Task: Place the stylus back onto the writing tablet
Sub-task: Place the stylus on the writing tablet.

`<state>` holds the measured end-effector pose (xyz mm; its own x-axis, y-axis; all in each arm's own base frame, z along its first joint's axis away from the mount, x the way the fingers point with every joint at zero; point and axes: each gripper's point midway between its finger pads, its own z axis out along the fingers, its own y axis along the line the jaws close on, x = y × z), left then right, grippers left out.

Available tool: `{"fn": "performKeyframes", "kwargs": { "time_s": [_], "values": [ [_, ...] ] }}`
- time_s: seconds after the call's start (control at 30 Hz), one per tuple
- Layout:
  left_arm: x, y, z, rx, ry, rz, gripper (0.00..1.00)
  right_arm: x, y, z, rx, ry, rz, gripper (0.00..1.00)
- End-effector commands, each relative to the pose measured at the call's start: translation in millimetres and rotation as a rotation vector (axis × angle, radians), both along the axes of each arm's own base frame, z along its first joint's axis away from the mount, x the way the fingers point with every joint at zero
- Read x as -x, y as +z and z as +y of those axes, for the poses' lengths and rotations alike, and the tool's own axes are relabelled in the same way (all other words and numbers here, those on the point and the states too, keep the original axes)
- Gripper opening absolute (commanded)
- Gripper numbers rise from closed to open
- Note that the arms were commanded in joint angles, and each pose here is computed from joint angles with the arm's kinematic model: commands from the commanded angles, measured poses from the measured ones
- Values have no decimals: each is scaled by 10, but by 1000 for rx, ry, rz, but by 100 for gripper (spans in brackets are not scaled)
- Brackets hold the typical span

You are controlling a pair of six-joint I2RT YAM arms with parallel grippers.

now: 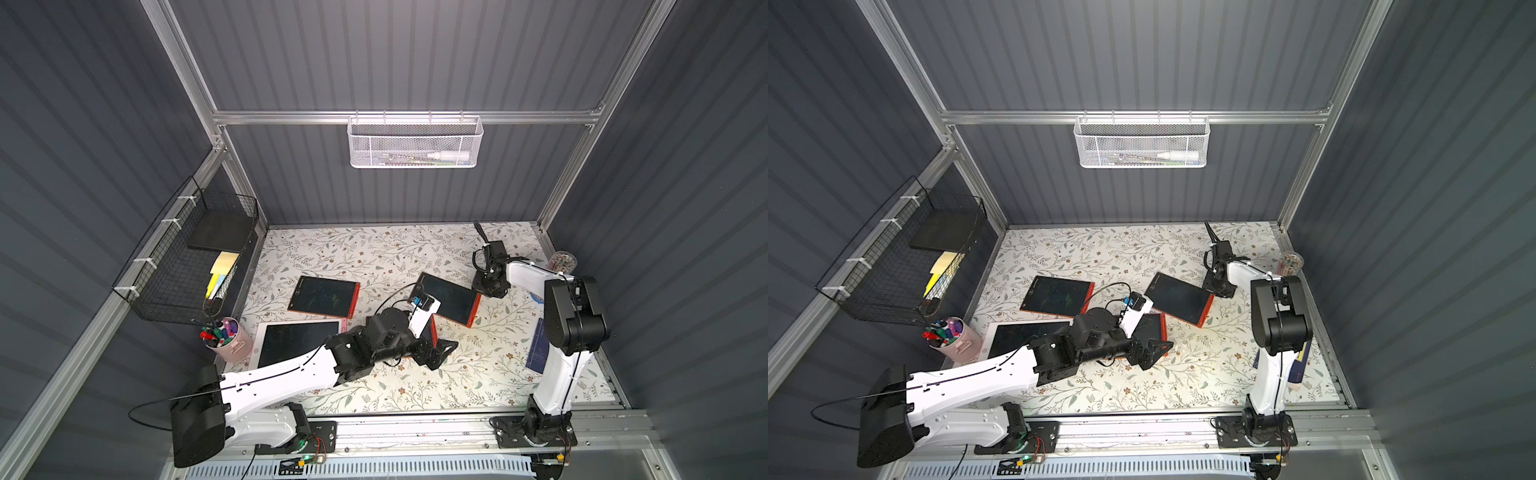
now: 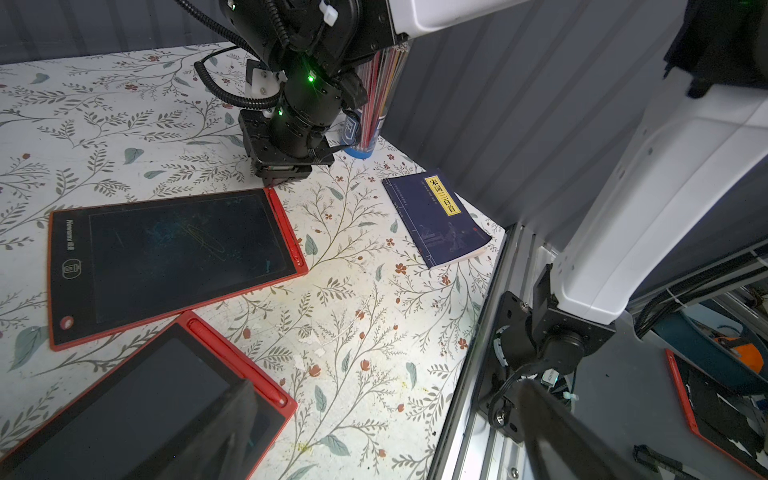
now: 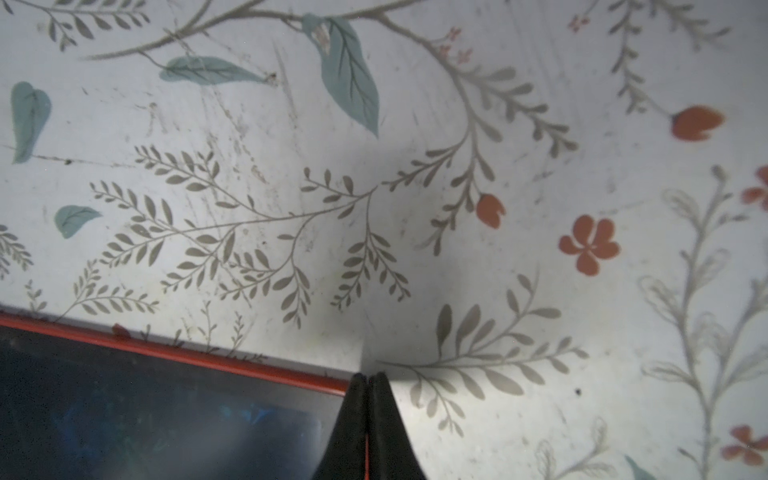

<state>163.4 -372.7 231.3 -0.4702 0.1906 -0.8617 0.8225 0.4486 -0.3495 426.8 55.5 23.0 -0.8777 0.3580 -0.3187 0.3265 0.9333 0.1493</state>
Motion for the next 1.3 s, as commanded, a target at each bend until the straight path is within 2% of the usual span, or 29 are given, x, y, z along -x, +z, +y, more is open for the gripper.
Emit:
{"fn": "performKeyframes", "kwargs": {
  "time_s": [0.0, 0.67, 1.27],
  "values": [
    [-48, 33, -11, 1, 15, -2, 99, 34, 12, 12, -8, 12, 7, 8],
    [-46, 31, 9, 5, 20, 0, 99, 182, 16, 31, -22, 25, 20, 8],
    [-44, 39, 9, 7, 20, -2, 100, 154, 89, 67, -26, 47, 1, 7]
  ]
}}
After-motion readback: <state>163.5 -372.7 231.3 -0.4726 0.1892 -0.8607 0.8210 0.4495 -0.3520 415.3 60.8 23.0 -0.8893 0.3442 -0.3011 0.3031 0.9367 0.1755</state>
